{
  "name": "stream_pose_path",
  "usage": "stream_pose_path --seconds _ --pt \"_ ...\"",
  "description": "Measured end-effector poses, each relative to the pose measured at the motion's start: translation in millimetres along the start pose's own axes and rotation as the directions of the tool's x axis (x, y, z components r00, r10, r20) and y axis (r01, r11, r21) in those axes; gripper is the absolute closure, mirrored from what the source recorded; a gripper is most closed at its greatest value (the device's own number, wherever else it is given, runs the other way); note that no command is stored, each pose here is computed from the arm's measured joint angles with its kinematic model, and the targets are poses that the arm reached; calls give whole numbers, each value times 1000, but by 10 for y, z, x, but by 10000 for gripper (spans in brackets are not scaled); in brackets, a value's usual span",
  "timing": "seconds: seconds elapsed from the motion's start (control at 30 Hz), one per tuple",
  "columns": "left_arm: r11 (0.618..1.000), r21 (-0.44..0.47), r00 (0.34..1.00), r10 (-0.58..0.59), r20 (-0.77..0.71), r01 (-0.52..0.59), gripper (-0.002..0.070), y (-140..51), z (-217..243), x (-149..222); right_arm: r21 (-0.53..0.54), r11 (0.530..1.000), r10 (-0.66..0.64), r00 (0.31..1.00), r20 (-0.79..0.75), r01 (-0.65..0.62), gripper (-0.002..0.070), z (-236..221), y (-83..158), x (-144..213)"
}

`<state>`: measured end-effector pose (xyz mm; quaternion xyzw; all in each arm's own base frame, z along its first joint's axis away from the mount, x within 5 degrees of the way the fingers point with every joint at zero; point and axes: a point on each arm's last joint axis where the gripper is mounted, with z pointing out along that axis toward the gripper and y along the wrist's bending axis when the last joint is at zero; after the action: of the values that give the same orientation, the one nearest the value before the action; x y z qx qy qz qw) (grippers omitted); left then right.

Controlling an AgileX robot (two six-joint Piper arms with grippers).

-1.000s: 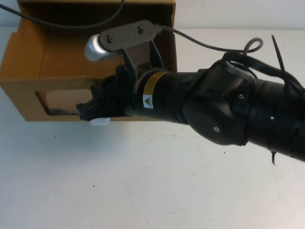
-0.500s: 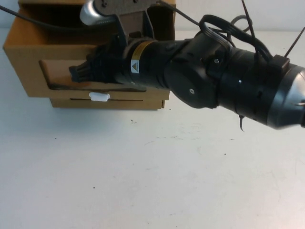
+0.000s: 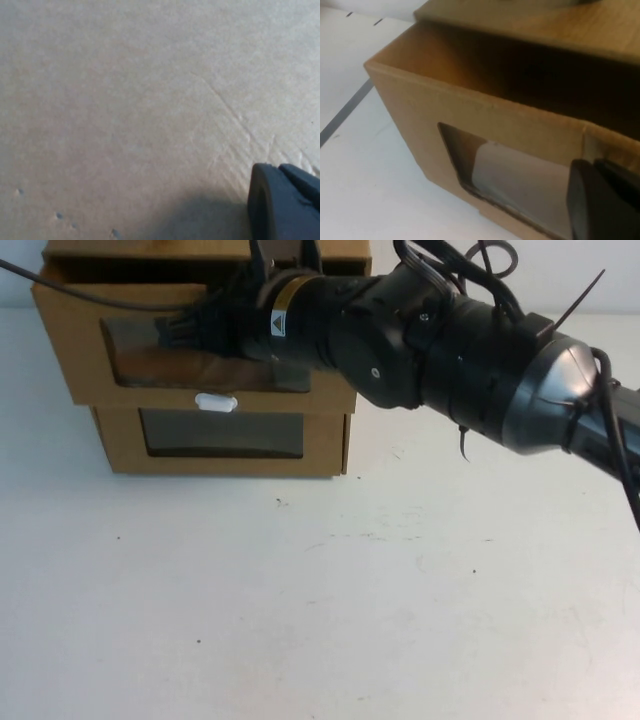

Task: Close the shoe box
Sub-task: Close the shoe box with your right arm

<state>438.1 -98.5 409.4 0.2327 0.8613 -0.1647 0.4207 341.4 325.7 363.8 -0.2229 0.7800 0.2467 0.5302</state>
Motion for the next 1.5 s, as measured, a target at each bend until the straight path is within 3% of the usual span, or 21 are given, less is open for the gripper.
stream_pose_path --seconds 0.8,1.0,1.2,1.5 --pt "1000 2 1000 -1 -1 1 680 -2 0 1 34 999 24 994 107 -28 687 490 -332 -40" --pt "1000 0 1000 3 4 -3 680 -14 -38 -12 50 998 44 998 43 -46 687 471 -341 -10" --pt "999 -22 999 34 31 -34 680 -93 -295 -90 45 998 -29 997 -78 32 687 224 -171 -82" --pt "990 -125 992 83 89 -72 680 -198 -876 -207 -20 995 -98 985 -142 96 687 -774 244 -555"
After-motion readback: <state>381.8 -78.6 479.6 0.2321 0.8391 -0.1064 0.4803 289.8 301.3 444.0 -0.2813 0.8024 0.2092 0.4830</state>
